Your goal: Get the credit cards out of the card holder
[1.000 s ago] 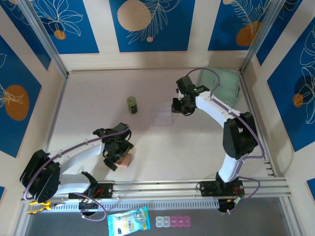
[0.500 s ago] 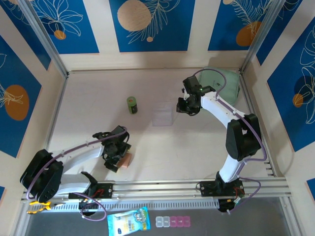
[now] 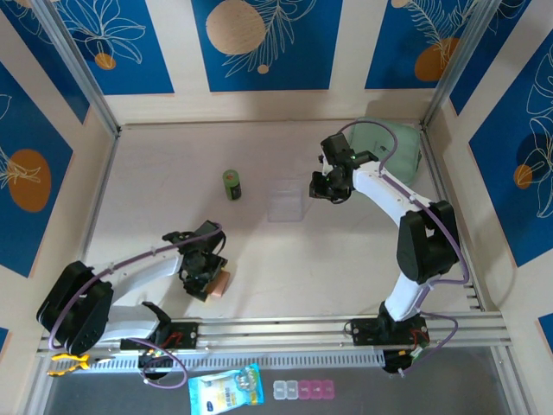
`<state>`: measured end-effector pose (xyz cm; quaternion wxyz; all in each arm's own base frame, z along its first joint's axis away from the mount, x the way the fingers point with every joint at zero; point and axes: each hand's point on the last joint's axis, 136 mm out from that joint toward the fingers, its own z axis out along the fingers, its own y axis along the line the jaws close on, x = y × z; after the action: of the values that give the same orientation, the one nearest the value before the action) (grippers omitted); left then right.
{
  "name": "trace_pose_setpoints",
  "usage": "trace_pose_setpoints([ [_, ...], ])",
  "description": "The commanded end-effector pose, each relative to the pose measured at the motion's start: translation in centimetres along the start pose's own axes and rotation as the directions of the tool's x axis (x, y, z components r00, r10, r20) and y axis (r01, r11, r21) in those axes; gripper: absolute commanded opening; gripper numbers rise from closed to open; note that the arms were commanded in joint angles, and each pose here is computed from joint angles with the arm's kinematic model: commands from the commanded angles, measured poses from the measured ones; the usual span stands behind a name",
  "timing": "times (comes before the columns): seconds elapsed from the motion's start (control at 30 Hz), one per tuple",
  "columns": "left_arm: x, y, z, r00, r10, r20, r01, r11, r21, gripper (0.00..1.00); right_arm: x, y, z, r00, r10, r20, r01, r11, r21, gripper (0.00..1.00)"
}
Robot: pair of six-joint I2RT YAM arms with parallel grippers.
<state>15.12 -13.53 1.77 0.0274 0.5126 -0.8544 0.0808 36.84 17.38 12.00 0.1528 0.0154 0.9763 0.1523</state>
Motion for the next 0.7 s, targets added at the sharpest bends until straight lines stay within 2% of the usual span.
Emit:
trace_pose_setpoints([
  [0.0, -0.4, -1.2, -1.3, 0.999, -0.04, 0.028, 0.04, 0.999, -0.001, 0.77, 0.3, 0.2, -1.6, 1.0, -0.013, 0.007, 0.013, 1.0, -0.017, 0.25],
  [0.13, 0.3, -3.3, -2.3, 0.991, 0.131, 0.016, -0.13, 0.991, -0.003, 0.73, 0.3, -0.1, -1.9, 1.0, -0.015, 0.012, 0.015, 1.0, -0.003, 0.25],
  [0.23, 1.2, -6.1, -2.8, 0.95, 0.314, 0.004, -0.314, 0.949, 0.013, 0.73, 0.4, -0.3, -2.1, 1.0, -0.01, 0.012, 0.01, 1.0, 0.002, 0.26],
  [0.33, 2.9, -8.4, -2.5, 0.869, 0.492, -0.052, -0.492, 0.87, 0.018, 0.73, 0.5, -0.4, -2.3, 1.0, -0.009, 0.013, 0.009, 1.0, 0.005, 0.26],
  [0.47, 5.0, -10.4, -1.2, 0.732, 0.675, -0.092, -0.677, 0.736, 0.013, 0.72, 0.7, -0.6, -2.5, 1.0, -0.007, 0.017, 0.007, 1.0, 0.014, 0.26],
  [0.57, 6.9, -11.5, -0.6, 0.623, 0.774, -0.117, -0.779, 0.627, 0.002, 0.73, 1.0, -0.8, -2.9, 1.0, -0.004, 0.02, 0.004, 1.0, 0.021, 0.26],
  [0.67, 8.9, -12.4, 0.1, 0.54, 0.829, -0.147, -0.834, 0.55, 0.04, 0.73, 1.4, -1.2, -3.1, 1.0, 0.004, 0.025, -0.005, 0.999, 0.032, 0.27],
])
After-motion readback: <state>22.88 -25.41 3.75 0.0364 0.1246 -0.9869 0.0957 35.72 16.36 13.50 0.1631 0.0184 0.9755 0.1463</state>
